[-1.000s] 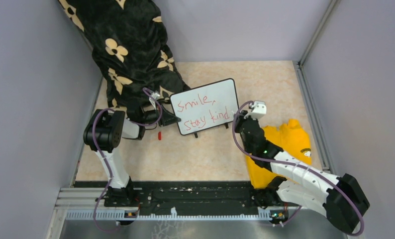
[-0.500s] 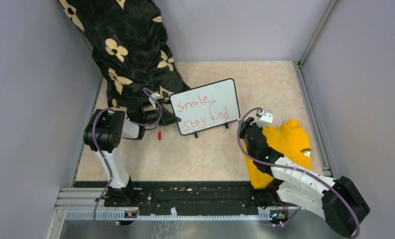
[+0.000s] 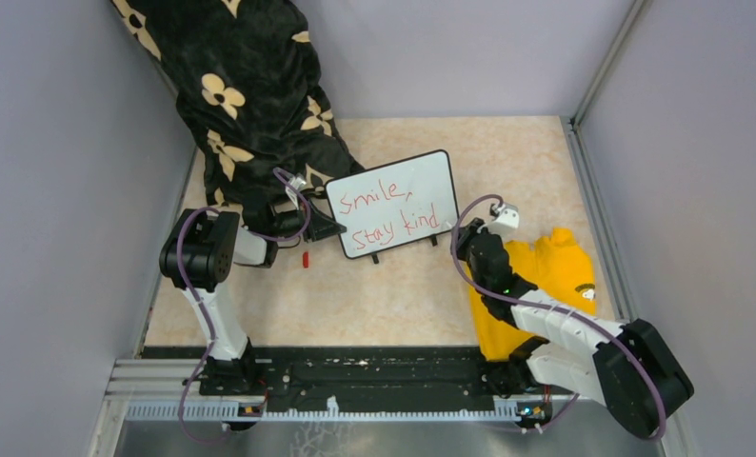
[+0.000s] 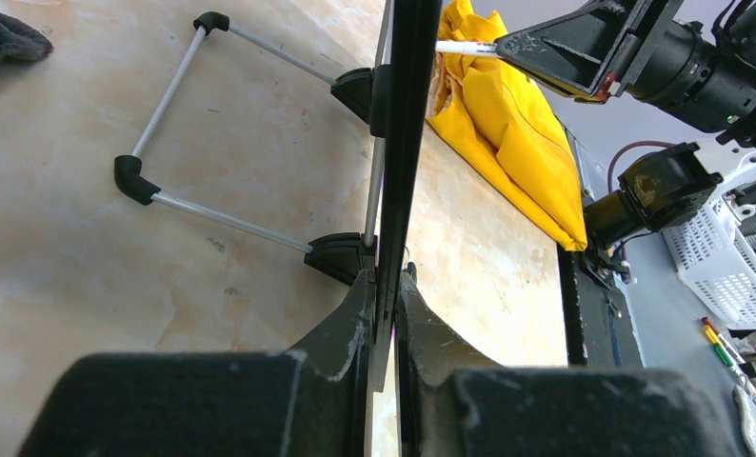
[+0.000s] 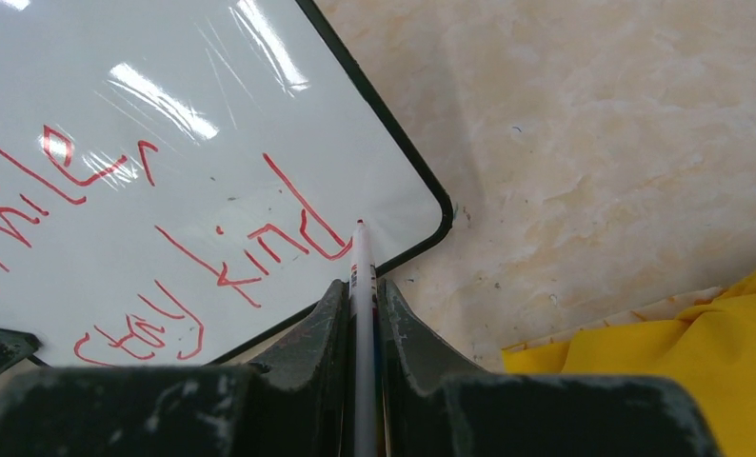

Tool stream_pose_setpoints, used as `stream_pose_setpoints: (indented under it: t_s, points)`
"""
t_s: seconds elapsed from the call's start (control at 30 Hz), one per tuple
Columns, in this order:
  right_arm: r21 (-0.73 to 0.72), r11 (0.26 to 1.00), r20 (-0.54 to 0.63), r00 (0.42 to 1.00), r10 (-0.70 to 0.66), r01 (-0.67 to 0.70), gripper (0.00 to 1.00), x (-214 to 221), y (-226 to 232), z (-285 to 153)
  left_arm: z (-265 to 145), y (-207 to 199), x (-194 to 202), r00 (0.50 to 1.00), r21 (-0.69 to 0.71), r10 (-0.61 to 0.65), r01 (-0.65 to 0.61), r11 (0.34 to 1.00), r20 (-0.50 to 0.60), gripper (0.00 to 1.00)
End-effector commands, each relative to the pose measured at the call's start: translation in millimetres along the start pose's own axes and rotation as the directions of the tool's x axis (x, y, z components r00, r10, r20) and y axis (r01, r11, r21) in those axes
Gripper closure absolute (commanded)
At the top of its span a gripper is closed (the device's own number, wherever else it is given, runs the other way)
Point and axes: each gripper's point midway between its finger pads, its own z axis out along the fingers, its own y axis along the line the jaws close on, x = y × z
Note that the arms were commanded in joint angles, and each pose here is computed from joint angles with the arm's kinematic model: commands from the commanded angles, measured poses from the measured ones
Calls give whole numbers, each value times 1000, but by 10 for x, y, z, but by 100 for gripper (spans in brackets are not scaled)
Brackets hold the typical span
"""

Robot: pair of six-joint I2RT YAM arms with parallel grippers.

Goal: Write a sentence on the whiteboard

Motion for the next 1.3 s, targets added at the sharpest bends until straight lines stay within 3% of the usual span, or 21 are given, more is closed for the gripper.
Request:
stream_pose_setpoints:
  t_s: [0.0,1.27]
  points:
    - [-53,996,49,996,68,-66,100,-240,199,73,-15,149,212,994,-57,-109,107,993,-28,100]
    - [-3,998,30,998,63,-63,100,-105,35,226,-16,154,221,993,-58,-115,113,992,-32,100]
